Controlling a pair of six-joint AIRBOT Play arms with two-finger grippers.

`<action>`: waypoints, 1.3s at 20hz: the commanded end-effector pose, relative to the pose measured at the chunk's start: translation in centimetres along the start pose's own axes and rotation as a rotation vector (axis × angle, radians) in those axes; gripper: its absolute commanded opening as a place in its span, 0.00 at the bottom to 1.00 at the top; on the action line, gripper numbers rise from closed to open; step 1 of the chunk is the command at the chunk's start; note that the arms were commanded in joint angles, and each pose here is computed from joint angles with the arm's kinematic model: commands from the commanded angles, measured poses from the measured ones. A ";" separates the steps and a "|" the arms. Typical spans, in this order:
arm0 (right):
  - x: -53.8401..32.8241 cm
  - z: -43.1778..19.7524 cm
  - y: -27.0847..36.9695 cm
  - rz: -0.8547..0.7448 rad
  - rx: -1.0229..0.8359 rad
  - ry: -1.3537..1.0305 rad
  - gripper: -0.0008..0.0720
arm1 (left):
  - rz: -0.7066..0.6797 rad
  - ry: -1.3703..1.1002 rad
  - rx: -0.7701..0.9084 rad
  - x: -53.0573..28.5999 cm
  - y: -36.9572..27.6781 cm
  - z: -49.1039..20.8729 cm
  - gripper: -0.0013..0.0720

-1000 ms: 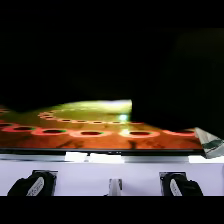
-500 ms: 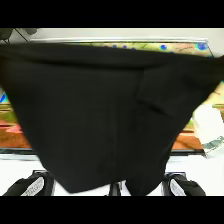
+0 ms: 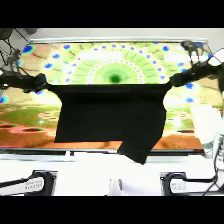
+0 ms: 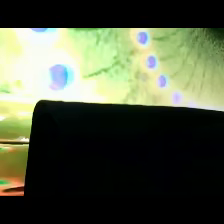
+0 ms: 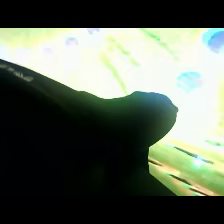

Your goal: Fold the shirts.

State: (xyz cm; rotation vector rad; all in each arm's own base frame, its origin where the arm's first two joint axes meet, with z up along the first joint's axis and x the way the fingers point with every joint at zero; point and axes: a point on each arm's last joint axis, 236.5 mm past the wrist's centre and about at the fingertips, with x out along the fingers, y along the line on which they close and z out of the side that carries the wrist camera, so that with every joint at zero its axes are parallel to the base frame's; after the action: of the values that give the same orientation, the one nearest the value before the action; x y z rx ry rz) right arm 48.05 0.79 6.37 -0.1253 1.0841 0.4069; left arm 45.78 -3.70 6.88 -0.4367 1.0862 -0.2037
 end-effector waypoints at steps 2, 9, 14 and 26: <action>5.9 1.3 -2.3 -0.013 0.063 -0.052 0.04 | -0.014 -0.060 -0.057 5.6 1.2 2.2 0.07; 10.7 2.0 0.0 -0.003 -0.043 -0.041 0.04 | -0.003 -0.033 -0.093 9.9 2.7 1.7 0.06; 6.9 -3.6 2.1 0.068 -0.089 0.203 0.04 | 0.034 0.137 0.070 6.6 4.4 -0.3 0.06; 10.1 -8.5 5.0 0.122 0.037 0.389 0.04 | 0.065 0.436 -0.018 8.7 6.7 -8.6 0.07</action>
State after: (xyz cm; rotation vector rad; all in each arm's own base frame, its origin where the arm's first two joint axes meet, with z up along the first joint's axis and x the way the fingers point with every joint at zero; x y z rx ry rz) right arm 43.40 5.36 -5.68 -0.1376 1.4629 0.5166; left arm 42.54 -2.91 -5.98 -0.3769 1.4925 -0.2383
